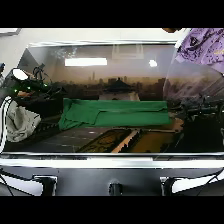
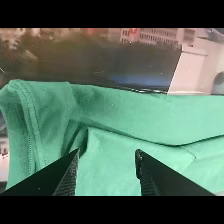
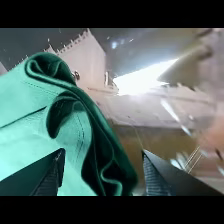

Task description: Fold the clothes and pants, and hang the long-sleeved shirts on hangers.

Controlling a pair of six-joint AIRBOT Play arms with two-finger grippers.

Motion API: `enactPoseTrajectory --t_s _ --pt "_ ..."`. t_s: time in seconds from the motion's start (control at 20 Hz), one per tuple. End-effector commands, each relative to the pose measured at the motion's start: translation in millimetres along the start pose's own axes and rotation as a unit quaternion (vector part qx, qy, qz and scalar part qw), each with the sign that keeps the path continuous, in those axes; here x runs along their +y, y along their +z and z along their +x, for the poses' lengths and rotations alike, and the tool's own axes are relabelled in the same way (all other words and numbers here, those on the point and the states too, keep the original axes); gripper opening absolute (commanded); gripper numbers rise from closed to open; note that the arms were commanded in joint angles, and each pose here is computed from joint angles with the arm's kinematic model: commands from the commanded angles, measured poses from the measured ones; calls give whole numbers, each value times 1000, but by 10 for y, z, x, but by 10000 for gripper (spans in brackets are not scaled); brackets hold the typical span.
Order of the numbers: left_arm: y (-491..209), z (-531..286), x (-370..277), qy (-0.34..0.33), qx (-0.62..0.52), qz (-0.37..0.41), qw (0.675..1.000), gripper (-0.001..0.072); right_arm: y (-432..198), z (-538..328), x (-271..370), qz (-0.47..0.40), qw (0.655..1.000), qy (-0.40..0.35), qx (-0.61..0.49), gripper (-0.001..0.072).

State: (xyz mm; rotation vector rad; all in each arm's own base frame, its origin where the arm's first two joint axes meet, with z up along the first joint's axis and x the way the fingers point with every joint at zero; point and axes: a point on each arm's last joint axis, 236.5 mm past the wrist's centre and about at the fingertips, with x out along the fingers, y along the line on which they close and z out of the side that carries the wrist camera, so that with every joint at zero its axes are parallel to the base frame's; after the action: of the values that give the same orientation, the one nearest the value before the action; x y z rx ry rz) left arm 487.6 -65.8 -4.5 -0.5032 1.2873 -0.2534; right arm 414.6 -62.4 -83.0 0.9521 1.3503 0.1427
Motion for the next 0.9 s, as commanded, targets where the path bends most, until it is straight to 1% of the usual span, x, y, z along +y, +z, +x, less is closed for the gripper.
enactPoseTrajectory --t_s 0.0,0.05,0.1,0.15,0.2,0.25,0.3,0.35,0.4,0.45,0.5,0.6,0.75,0.85 --pt "-2 -28 0 2 1 2 1000 414 -121 291 60 -13 999 16 40 547" --pt "-4 -27 0 2 1 2 1000 414 -159 379 94 -17 999 14 49 546" --pt "-2 -27 -3 2 0 2 1000 414 -206 470 140 -24 998 12 59 526" --pt "-7 -22 -9 2 1 3 1000 414 -243 545 194 -33 997 9 65 470" --pt "-9 -19 -18 2 1 4 1000 414 -258 610 254 -42 997 6 65 368" --pt "-12 -15 -27 1 2 5 1000 414 -268 648 313 -49 997 4 65 207" --pt "-20 -3 -54 0 3 6 1000 413 -263 638 363 -56 997 3 60 67" --pt "-30 16 -112 -6 4 8 1000 397 -238 579 419 -54 997 0 49 26" --pt "-47 44 -208 -16 6 11 1000 298 -202 487 478 -51 998 -4 34 26" --pt "-78 87 -337 -32 10 12 999 95 -165 363 530 -56 998 -15 19 26" --pt "-126 161 -504 -49 17 15 999 21 -133 206 602 -63 998 -28 3 26" --pt "-232 388 -808 -61 28 1 998 21 -74 -118 771 -68 996 -46 -37 26" --pt "-528 905 -1352 -75 51 -8 996 21 -85 -552 1076 -64 993 -48 -88 26" --pt "-813 1260 -1860 -110 64 -6 992 21 -173 -774 1263 -76 991 -42 -105 26"
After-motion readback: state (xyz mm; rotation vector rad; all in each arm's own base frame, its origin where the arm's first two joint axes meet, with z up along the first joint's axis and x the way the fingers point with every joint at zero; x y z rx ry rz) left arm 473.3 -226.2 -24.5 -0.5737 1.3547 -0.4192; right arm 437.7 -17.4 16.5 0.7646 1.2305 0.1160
